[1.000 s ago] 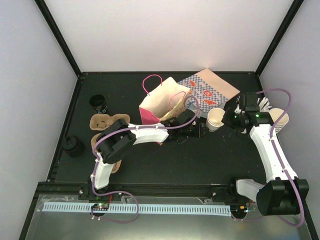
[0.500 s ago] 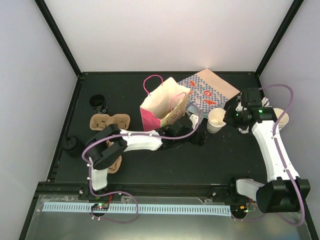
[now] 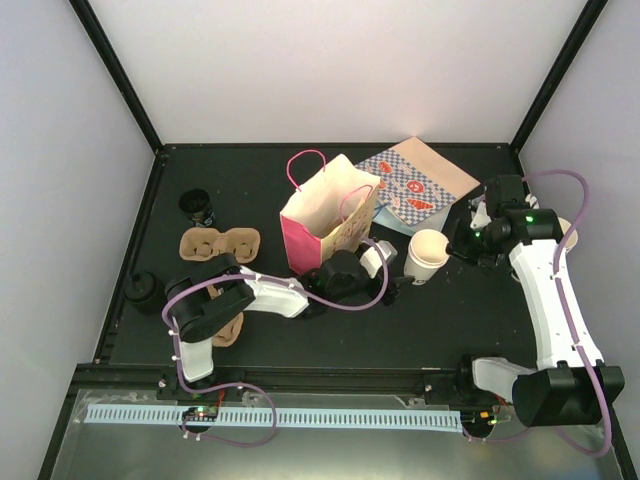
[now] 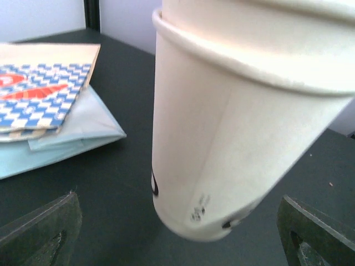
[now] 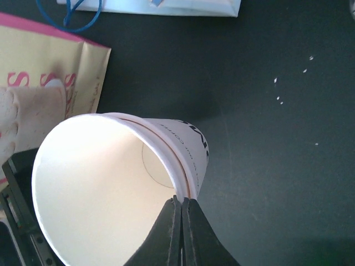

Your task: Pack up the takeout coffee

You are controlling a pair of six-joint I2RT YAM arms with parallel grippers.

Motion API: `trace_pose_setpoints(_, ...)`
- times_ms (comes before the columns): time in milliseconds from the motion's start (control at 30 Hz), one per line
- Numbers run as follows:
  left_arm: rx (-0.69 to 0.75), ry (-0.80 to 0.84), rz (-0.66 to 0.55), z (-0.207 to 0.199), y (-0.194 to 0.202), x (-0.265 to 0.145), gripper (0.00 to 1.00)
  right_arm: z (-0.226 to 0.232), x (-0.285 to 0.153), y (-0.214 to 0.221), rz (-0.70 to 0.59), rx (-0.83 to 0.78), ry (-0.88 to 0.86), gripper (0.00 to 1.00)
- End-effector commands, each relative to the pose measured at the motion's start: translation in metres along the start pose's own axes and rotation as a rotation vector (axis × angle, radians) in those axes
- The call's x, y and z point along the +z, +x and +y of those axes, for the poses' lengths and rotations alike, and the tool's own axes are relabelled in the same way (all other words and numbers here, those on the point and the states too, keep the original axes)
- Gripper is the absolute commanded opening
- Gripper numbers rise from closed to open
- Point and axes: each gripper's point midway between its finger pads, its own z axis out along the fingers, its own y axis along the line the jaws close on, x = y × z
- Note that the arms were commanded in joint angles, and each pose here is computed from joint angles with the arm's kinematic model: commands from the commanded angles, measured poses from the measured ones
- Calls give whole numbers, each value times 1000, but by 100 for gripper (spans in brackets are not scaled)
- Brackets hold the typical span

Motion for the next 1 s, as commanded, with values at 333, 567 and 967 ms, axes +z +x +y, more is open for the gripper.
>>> trace_pose_setpoints(333,134,33,-188,-12,-37,-8,99,27,-13,36,89,-53,-204,1)
trace_pose_setpoints(567,168,89,-192,-22,-33,-9,99,30,-17,32,73,-50,-212,1)
trace_pose_setpoints(967,154,113,-159,-24,-18,-4,99,40,-26,32,71,-49,-257,1)
